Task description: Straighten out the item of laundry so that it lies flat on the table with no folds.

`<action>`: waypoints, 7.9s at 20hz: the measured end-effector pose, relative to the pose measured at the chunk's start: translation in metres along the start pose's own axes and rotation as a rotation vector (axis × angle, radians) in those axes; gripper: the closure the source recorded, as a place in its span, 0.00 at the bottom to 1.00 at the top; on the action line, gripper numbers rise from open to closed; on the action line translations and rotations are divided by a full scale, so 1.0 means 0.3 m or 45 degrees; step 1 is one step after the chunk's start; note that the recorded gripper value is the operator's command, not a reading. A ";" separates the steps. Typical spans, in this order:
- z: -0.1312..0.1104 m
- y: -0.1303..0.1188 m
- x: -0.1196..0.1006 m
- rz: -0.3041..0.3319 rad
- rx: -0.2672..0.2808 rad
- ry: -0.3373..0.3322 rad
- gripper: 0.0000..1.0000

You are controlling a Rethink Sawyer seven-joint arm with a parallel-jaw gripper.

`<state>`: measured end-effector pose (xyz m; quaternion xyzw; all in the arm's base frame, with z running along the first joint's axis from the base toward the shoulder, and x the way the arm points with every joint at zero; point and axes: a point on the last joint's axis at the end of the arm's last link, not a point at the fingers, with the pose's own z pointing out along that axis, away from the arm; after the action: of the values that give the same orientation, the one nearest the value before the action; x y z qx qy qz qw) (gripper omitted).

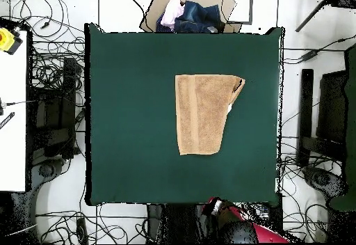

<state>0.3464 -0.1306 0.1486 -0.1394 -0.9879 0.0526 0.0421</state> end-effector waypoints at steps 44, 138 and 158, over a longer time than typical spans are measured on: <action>0.020 0.301 -0.828 -0.279 -0.048 -0.006 0.00; 0.480 -0.108 -1.172 0.015 0.286 0.012 0.00; 0.431 -0.044 -1.227 -0.073 0.337 -0.066 0.00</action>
<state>0.6825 -0.2581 -0.0031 -0.1029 -0.9767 0.1850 0.0359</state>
